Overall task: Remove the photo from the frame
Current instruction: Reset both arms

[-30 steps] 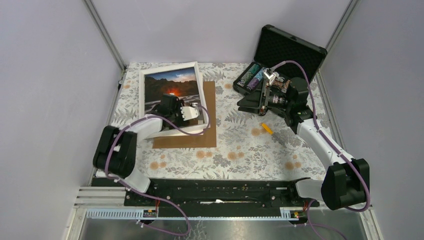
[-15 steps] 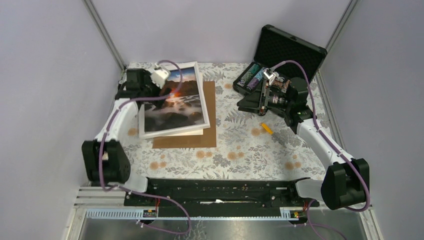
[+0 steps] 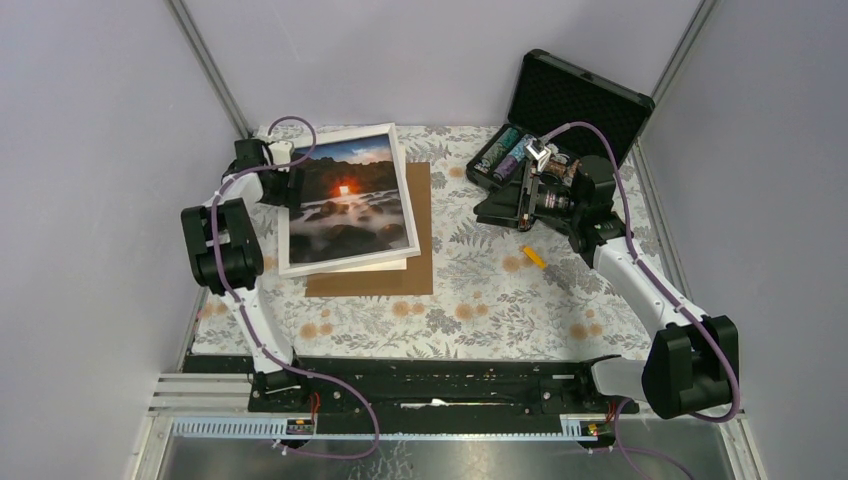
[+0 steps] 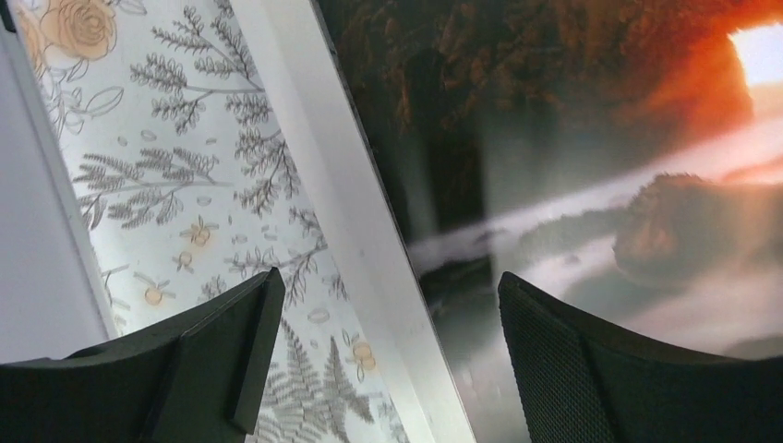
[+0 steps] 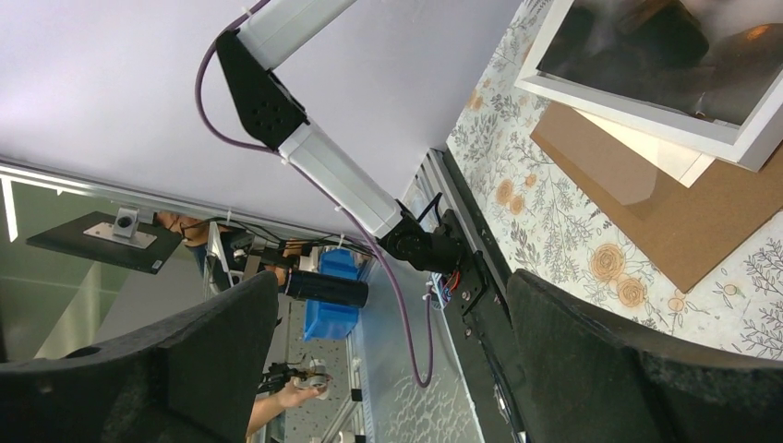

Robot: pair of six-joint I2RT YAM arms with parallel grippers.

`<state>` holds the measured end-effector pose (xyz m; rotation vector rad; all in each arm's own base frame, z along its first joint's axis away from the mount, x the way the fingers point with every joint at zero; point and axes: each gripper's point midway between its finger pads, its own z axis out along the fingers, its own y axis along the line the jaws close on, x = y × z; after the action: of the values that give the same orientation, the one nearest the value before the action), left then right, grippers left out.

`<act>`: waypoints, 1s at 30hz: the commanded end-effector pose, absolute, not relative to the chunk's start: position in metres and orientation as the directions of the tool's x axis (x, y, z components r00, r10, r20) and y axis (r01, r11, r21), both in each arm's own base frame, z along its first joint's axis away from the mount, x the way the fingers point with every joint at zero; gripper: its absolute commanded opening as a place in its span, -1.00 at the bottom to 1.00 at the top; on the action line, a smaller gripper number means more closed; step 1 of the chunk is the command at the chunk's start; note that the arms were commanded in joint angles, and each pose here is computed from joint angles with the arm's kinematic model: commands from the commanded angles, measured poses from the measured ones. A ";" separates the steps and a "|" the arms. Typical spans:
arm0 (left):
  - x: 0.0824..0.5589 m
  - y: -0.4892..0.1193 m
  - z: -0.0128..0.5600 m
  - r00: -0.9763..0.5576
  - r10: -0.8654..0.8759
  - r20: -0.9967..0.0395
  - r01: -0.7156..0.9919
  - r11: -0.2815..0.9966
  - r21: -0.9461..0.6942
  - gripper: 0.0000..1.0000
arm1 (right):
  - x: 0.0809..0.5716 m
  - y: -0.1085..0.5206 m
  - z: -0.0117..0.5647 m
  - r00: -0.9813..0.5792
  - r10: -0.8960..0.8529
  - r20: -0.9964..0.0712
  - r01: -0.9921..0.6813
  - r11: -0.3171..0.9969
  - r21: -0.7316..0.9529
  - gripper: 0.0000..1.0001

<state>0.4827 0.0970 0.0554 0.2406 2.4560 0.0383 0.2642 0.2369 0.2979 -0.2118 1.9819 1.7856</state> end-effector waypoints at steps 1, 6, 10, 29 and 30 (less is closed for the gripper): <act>0.514 0.104 0.062 -0.719 0.179 -0.672 0.167 0.982 0.084 0.77 | 0.266 0.236 0.299 -0.869 0.184 -0.459 -0.438 0.146 0.887 0.99; 0.508 0.075 0.041 -0.719 0.216 -0.660 0.312 0.950 -0.029 0.51 | 0.268 0.236 0.298 -0.870 0.186 -0.457 -0.434 0.150 0.888 0.99; 0.491 0.052 0.038 -0.713 0.242 -0.659 0.390 0.917 -0.085 0.39 | 0.268 0.236 0.298 -0.872 0.187 -0.453 -0.430 0.152 0.890 0.99; 0.442 0.001 0.022 -0.630 0.480 -0.611 0.600 0.800 0.008 0.33 | 0.267 0.235 0.296 -0.874 0.190 -0.448 -0.423 0.157 0.892 0.99; 0.440 0.001 0.023 -0.616 0.503 -0.606 0.620 0.784 0.020 0.35 | 0.266 0.235 0.295 -0.874 0.190 -0.446 -0.421 0.158 0.893 0.99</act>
<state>0.4587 0.0253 0.0229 0.6453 2.3948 -0.1969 0.2660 0.2371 0.2889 -0.1779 2.0233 1.7894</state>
